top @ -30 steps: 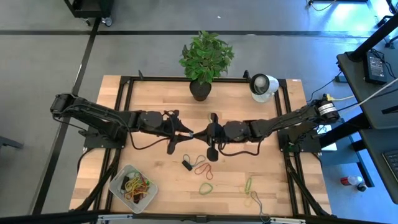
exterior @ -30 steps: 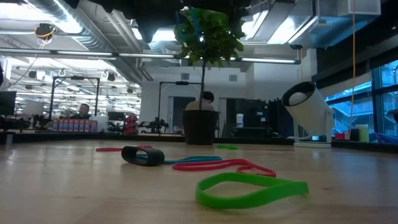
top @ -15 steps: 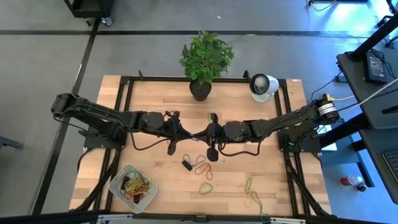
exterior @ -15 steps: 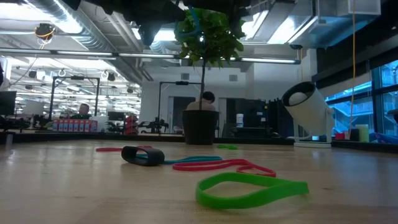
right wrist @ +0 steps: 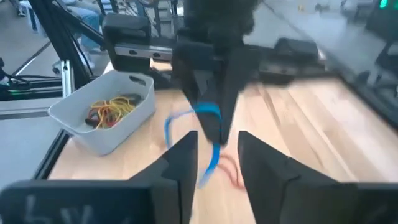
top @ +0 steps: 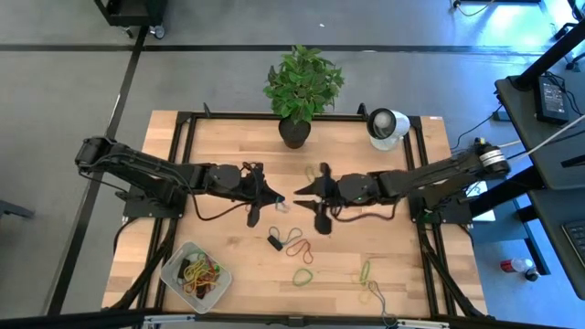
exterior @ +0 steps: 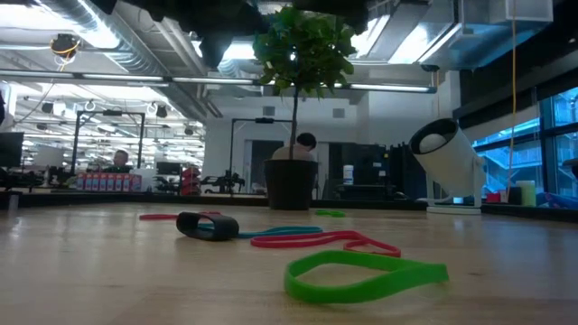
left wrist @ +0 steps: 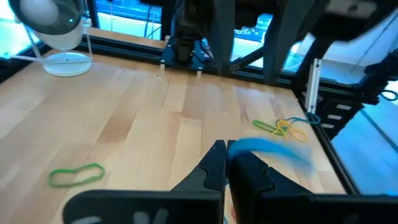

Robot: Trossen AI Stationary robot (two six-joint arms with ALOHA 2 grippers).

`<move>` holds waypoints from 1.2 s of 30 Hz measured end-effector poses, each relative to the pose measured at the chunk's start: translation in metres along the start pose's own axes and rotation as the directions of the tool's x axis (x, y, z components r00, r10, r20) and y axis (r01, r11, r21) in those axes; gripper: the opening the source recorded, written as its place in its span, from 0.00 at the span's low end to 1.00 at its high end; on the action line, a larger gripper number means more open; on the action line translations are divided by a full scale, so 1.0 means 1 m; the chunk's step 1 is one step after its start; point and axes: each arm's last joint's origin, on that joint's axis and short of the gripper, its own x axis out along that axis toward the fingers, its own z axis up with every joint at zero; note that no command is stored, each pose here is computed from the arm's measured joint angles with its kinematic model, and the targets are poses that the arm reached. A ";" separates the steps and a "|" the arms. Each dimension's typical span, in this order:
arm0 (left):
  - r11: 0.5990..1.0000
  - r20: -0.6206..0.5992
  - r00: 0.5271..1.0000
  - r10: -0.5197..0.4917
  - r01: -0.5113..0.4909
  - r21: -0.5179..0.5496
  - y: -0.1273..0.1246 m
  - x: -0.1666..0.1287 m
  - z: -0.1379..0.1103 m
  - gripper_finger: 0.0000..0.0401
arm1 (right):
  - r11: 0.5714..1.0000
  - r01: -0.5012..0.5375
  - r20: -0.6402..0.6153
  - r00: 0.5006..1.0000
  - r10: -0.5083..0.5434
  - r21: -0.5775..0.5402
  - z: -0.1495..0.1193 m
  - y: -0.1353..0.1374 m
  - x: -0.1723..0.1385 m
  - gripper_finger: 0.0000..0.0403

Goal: Pick and place rubber bands into bin
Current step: Put the top blue rubber band into the gray bin

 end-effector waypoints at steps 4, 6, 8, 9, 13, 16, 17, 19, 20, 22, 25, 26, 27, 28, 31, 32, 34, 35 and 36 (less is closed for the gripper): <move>0.999 -0.012 1.000 0.024 -0.024 0.028 -0.006 -0.001 -0.003 0.01 | 0.996 0.034 -0.136 0.990 -0.023 0.084 0.001 -0.008 -0.031 0.34; 0.999 -0.006 0.999 0.039 -0.039 0.035 -0.011 -0.001 -0.005 0.01 | 0.990 0.063 -0.202 0.979 -0.036 0.129 0.000 -0.012 -0.046 0.33; 0.997 -0.001 0.998 0.063 -0.063 0.045 -0.017 -0.003 -0.006 0.01 | 0.985 0.091 -0.280 0.959 -0.046 0.149 -0.007 -0.014 -0.060 0.32; 0.996 -0.008 0.997 0.078 -0.078 0.045 -0.020 -0.003 -0.005 0.01 | 0.983 0.099 -0.309 0.950 -0.048 0.155 -0.011 -0.014 -0.067 0.31; 0.987 -0.085 0.983 0.161 -0.158 0.042 -0.036 -0.011 0.004 0.01 | 0.981 0.109 -0.354 0.934 -0.046 0.158 -0.031 -0.011 -0.091 0.25; 0.978 -0.139 0.968 0.210 -0.207 0.033 -0.048 -0.020 0.015 0.01 | 0.977 0.109 -0.366 0.930 -0.035 0.184 -0.050 -0.011 -0.104 0.20; 0.976 -0.155 0.964 0.217 -0.215 0.029 -0.053 -0.023 0.019 0.01 | 0.973 0.111 -0.369 0.929 -0.030 0.202 -0.056 -0.011 -0.108 0.18; 0.975 -0.180 0.959 0.220 -0.221 0.014 -0.062 -0.032 0.029 0.01 | 0.965 0.121 -0.384 0.923 -0.024 0.232 -0.069 -0.013 -0.114 0.16; 0.975 -0.200 0.955 0.218 -0.221 0.006 -0.066 -0.036 0.032 0.01 | 0.962 0.123 -0.390 0.921 -0.020 0.242 -0.076 -0.013 -0.116 0.15; 0.973 -0.238 0.946 0.218 -0.229 -0.019 -0.074 -0.045 0.037 0.01 | 0.956 0.132 -0.402 0.916 -0.016 0.262 -0.089 -0.015 -0.120 0.13; 0.963 -0.299 0.928 0.223 -0.258 -0.081 -0.086 -0.060 0.039 0.01 | 0.947 0.128 -0.392 0.920 -0.003 0.293 -0.103 -0.017 -0.121 0.12; 0.957 -0.324 0.920 0.222 -0.269 -0.109 -0.089 -0.064 0.038 0.01 | 0.945 0.125 -0.387 0.922 0.002 0.301 -0.107 -0.017 -0.121 0.11; 0.949 -0.349 0.911 0.219 -0.283 -0.142 -0.092 -0.069 0.036 0.01 | 0.942 0.120 -0.380 0.925 0.009 0.314 -0.110 -0.016 -0.121 0.11; 0.939 -0.378 0.900 0.216 -0.298 -0.174 -0.096 -0.073 0.033 0.01 | 0.941 0.118 -0.378 0.926 0.012 0.319 -0.112 -0.016 -0.120 0.11; 0.903 -0.465 0.866 0.182 -0.335 -0.269 -0.105 -0.085 0.021 0.01 | 0.940 0.109 -0.380 0.925 0.024 0.324 -0.117 -0.016 -0.119 0.11; 0.886 -0.501 0.849 0.166 -0.351 -0.301 -0.109 -0.089 0.017 0.01 | 0.940 0.106 -0.380 0.925 0.027 0.325 -0.118 -0.016 -0.119 0.11; 0.846 -0.569 0.812 0.132 -0.391 -0.362 -0.116 -0.094 0.008 0.01 | 0.941 0.106 -0.383 0.923 0.026 0.321 -0.118 -0.017 -0.119 0.11; 0.828 -0.602 0.790 0.116 -0.411 -0.381 -0.119 -0.096 0.004 0.01 | 0.941 0.105 -0.382 0.924 0.027 0.320 -0.118 -0.016 -0.119 0.11; 0.811 -0.633 0.768 0.101 -0.432 -0.395 -0.123 -0.099 0.000 0.01 | 0.942 0.105 -0.382 0.924 0.027 0.320 -0.118 -0.016 -0.119 0.11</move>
